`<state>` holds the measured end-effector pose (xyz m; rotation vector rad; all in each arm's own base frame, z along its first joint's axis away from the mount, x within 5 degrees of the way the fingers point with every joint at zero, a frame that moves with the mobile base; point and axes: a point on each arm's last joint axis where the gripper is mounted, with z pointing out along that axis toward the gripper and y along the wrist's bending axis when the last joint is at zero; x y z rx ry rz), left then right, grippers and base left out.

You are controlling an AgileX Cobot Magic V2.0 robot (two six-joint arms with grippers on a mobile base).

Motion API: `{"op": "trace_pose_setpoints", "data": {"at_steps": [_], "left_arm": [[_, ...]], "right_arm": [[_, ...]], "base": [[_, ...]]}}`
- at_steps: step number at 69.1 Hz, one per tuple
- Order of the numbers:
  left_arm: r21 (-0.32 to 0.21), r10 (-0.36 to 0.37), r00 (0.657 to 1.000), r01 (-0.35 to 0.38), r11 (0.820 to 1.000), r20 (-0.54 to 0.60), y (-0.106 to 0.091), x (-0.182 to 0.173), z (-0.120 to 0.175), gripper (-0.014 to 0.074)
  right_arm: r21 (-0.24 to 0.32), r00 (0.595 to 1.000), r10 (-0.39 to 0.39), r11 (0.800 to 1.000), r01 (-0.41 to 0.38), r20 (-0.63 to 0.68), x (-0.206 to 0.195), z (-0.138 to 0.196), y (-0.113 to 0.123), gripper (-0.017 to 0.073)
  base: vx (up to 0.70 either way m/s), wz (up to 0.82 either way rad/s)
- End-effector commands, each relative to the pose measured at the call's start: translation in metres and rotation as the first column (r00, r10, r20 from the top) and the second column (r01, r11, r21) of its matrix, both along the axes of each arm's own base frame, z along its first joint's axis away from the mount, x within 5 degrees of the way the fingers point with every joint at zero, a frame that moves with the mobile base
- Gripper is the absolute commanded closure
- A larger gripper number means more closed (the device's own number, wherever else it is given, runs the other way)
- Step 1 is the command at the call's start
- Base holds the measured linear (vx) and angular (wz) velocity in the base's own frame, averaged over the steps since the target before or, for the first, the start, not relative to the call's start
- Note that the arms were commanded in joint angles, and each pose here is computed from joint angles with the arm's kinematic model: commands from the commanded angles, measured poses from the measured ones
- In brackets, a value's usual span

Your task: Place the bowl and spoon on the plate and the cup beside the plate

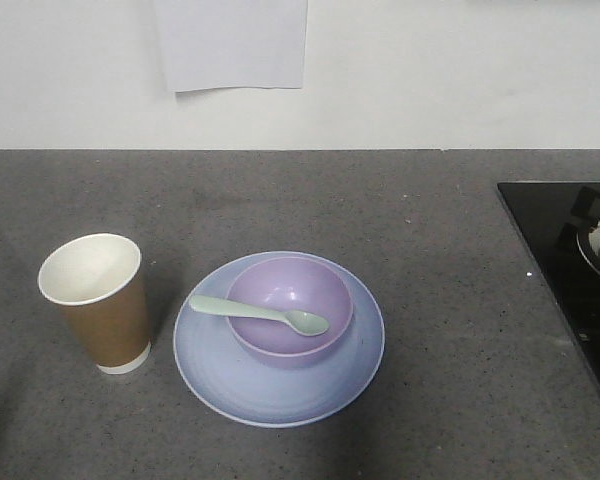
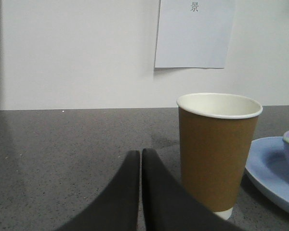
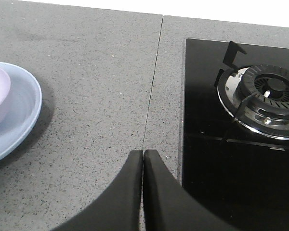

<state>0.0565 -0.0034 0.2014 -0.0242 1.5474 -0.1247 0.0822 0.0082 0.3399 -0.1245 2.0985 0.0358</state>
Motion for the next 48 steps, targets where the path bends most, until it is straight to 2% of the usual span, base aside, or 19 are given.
{"op": "trace_pose_setpoints", "data": {"at_steps": [1,18,37,48], "left_arm": [[-0.016,-0.007,0.994,0.009,1.000,0.108,0.000,-0.003,0.014,0.0600],[-0.016,-0.007,0.994,0.009,1.000,0.108,0.000,-0.003,0.014,0.0600],[-0.016,-0.007,0.994,0.009,1.000,0.107,0.000,-0.003,0.014,0.0600],[-0.016,-0.007,0.994,0.009,1.000,0.107,0.000,-0.003,0.014,0.0600]], "right_arm": [[-0.005,0.996,0.004,1.000,-0.003,0.089,0.003,0.013,0.000,0.0570],[-0.006,0.995,0.013,1.000,-0.013,0.102,0.004,0.008,0.001,0.0570],[0.035,0.962,0.069,0.996,-0.081,0.265,-0.003,-0.019,0.005,0.0570],[0.027,0.930,0.105,0.992,-0.123,0.353,-0.012,-0.034,0.005,0.0570]], "base": [[0.00,0.00],[0.00,0.00],[0.00,0.00],[0.00,0.00]]}}
